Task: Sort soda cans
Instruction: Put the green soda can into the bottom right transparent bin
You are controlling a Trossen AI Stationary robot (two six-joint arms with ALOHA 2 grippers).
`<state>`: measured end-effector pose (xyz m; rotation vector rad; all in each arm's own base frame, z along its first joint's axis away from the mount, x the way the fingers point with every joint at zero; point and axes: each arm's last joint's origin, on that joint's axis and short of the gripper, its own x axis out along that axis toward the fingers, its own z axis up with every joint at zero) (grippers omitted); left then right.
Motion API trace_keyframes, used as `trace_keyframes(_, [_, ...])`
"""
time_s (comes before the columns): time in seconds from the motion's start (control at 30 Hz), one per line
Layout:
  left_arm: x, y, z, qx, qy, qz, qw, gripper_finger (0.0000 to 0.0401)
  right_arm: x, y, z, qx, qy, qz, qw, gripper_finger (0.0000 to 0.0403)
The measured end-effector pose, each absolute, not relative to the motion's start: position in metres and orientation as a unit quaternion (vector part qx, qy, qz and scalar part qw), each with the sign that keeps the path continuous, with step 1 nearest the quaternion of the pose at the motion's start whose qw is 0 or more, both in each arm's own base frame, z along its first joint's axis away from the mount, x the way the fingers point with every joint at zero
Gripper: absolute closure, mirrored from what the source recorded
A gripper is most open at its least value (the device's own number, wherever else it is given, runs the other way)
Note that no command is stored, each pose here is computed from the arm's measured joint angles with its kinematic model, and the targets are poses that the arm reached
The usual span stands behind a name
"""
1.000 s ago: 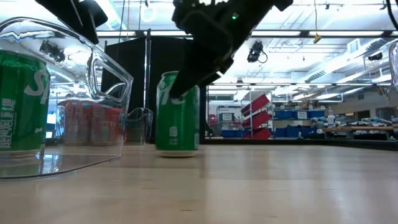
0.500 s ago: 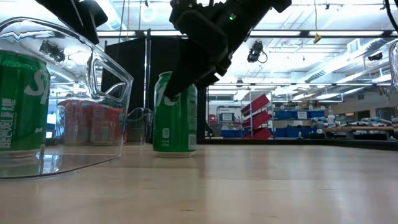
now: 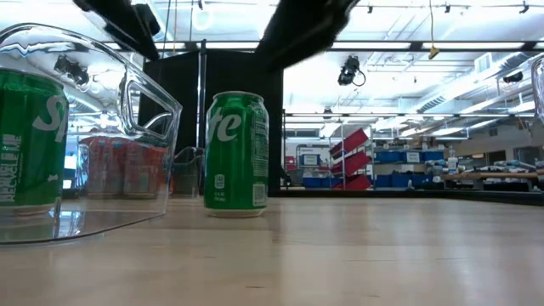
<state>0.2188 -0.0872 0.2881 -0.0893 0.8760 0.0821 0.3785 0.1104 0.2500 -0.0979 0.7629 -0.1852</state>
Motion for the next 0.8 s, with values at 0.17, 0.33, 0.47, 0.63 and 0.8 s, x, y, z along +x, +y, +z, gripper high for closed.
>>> trace_keyframes(0.17, [0.228,-0.070,0.294,-0.058,0.414,0.044,0.907,0.0198,0.345,0.118,0.274,-0.104,0.358,-0.181,0.910,0.0165])
trace_keyframes(0.33, [0.242,-0.059,0.301,-0.110,0.377,-0.002,0.920,0.0211,0.315,0.109,0.253,-0.097,0.353,-0.228,0.902,0.0289])
trace_keyframes(0.47, [0.251,-0.053,0.302,-0.106,0.359,-0.009,0.927,0.0258,0.296,0.099,0.225,-0.071,0.326,-0.232,0.913,0.0387])
trace_keyframes(0.63, [0.256,-0.048,0.297,-0.104,0.369,-0.005,0.924,0.0350,0.282,0.088,0.207,-0.034,0.283,-0.235,0.929,0.0376])
trace_keyframes(0.8, [0.261,-0.049,0.295,-0.107,0.393,-0.012,0.913,0.0388,0.278,0.086,0.204,-0.022,0.265,-0.233,0.935,0.0381])
